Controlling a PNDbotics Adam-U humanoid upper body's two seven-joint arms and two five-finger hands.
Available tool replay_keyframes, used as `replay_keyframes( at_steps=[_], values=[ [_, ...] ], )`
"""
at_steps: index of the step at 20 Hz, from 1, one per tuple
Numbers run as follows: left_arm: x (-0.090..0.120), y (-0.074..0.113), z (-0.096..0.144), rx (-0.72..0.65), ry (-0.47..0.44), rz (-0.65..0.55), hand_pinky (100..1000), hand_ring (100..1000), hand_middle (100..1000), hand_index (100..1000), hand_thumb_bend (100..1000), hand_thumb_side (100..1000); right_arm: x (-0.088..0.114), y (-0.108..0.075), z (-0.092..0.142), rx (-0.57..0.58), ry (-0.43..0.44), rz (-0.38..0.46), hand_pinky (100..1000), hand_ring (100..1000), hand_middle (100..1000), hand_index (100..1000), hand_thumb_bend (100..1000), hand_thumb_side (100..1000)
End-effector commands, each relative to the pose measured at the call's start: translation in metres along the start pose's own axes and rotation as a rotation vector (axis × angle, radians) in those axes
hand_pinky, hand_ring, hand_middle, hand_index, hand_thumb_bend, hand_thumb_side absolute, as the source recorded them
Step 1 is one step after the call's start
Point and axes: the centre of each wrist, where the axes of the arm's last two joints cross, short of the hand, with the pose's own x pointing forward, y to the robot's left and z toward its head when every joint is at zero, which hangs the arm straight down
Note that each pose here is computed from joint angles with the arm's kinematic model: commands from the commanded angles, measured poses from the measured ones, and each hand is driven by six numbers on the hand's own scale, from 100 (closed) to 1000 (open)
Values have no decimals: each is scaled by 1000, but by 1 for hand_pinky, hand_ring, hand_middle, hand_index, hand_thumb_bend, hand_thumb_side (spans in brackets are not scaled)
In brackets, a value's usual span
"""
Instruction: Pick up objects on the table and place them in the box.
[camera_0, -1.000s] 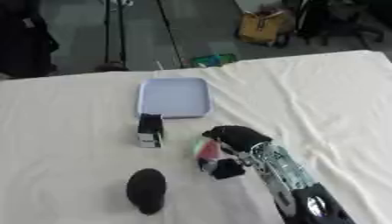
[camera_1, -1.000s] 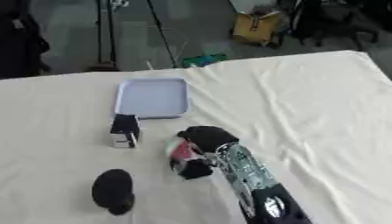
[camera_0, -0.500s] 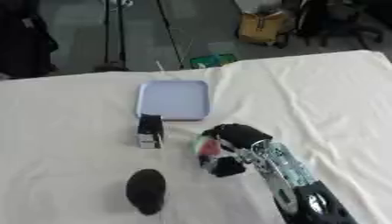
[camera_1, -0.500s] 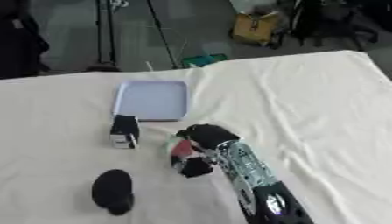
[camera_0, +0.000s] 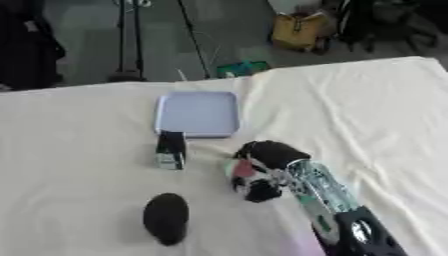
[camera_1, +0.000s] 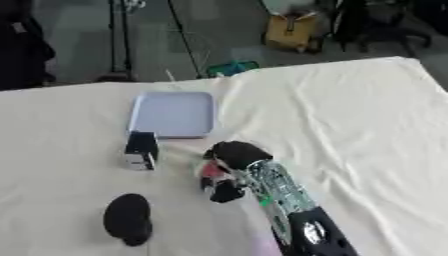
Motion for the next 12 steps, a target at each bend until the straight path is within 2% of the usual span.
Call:
replay_keyframes(
  at_steps=[1,4,12],
  values=[
    [4,-1,-3,1,-14,12,655,693,792,670,100,864,-4,-3,2,-58,40,27,860,847,581,779,100,378],
    [4,-1,-3,0,-14,13,656,694,793,670,100,865,-3,-4,1,-104,54,36,854,831,542,750,100,314],
    [4,-1,-3,-2,-11,12,657,695,795,671,100,865,0,-9,1,-188,65,42,849,813,500,719,100,270]
  ],
)
